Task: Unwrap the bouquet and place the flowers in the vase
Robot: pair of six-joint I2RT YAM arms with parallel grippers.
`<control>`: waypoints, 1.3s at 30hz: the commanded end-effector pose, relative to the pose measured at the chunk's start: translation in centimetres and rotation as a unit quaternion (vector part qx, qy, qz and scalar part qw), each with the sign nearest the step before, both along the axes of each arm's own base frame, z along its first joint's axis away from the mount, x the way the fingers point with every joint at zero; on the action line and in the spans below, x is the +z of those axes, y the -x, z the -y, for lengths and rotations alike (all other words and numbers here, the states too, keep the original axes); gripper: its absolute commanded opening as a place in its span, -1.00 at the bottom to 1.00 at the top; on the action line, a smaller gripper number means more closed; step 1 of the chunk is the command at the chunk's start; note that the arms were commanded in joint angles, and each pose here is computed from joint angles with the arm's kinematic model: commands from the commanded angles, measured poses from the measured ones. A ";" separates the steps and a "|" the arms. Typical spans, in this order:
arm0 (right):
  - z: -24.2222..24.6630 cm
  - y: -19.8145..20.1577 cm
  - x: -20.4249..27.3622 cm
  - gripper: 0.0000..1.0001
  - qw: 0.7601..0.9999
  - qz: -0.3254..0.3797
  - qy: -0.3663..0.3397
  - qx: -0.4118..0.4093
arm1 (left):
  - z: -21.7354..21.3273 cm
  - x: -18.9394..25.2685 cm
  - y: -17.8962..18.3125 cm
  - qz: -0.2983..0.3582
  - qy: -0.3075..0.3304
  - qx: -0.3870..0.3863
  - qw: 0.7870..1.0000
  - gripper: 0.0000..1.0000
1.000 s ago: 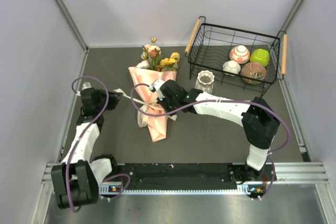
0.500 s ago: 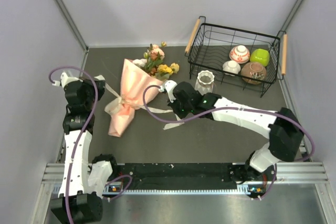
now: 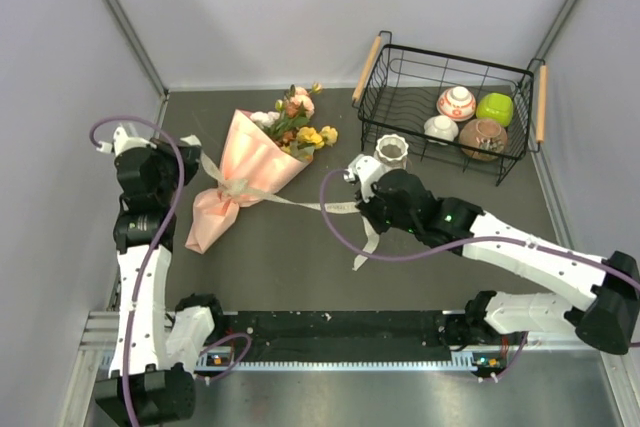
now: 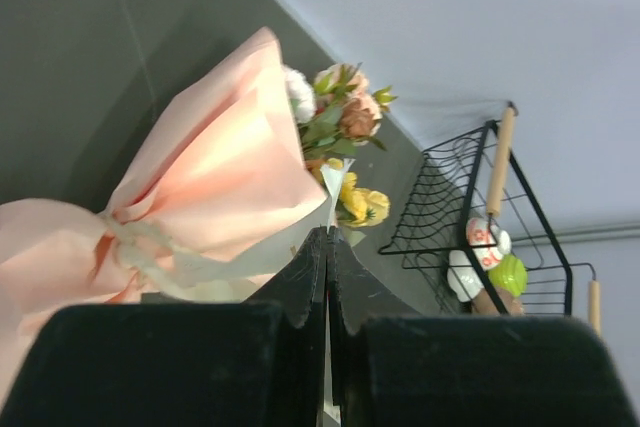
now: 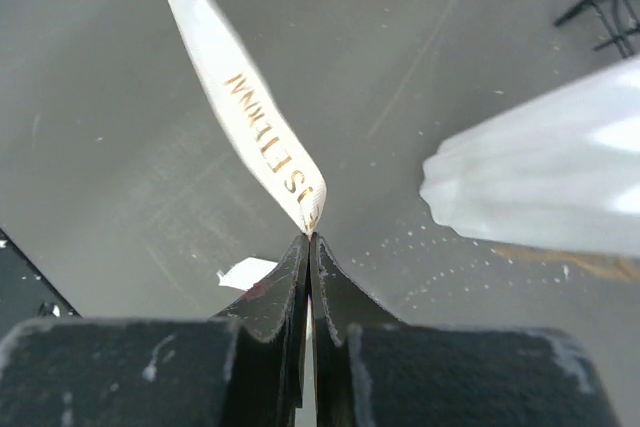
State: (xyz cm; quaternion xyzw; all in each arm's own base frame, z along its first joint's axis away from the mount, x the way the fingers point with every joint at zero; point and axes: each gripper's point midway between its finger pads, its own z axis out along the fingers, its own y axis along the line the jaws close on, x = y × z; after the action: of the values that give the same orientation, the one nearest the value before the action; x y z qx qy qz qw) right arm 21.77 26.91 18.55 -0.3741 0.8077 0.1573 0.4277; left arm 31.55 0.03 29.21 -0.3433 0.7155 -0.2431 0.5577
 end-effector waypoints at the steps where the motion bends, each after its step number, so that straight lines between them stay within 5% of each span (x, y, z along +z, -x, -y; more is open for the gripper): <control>1: 3.1 -0.4 0.9 -1.00 0.998 0.037 -0.002 -0.056 | 1.1 5.2 0.0 0.062 -0.012 -0.037 0.997 -1.00; 8: 5.6 0.1 1.1 -1.00 0.994 0.052 -0.012 -0.091 | 0.7 9.6 0.7 0.097 -0.022 -0.022 0.995 -1.00; 16: 9.2 -0.2 2.4 -1.00 0.983 0.096 -0.018 -0.154 | -3.1 14.2 3.1 0.110 -0.121 0.072 0.984 -1.00; 32: 11.1 0.5 3.5 -1.00 0.974 0.107 -0.065 -0.187 | -12.2 11.6 6.5 -0.058 -0.245 0.281 0.926 -0.96; 34: 11.1 0.6 3.3 -1.00 0.974 0.103 -0.067 -0.191 | -12.4 10.7 6.4 -0.072 -0.247 0.282 0.924 -0.81; 37: 11.1 0.6 3.4 -1.00 0.973 0.103 -0.071 -0.193 | -12.1 9.2 6.0 -0.088 -0.250 0.266 0.927 0.06; 38: 11.2 0.7 3.5 -1.00 0.973 0.104 -0.072 -0.194 | -11.9 8.9 5.9 -0.091 -0.253 0.258 0.928 0.65; 39: 11.2 0.6 3.6 -1.00 0.972 0.105 -0.074 -0.195 | -11.7 8.7 5.7 -0.092 -0.253 0.247 0.931 0.71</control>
State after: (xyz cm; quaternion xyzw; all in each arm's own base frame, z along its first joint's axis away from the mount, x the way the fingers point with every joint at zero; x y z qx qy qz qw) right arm 21.01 15.76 21.18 -0.2152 0.8070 0.0753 0.5448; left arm 26.07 11.61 38.62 -0.3853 0.6849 0.1165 0.6074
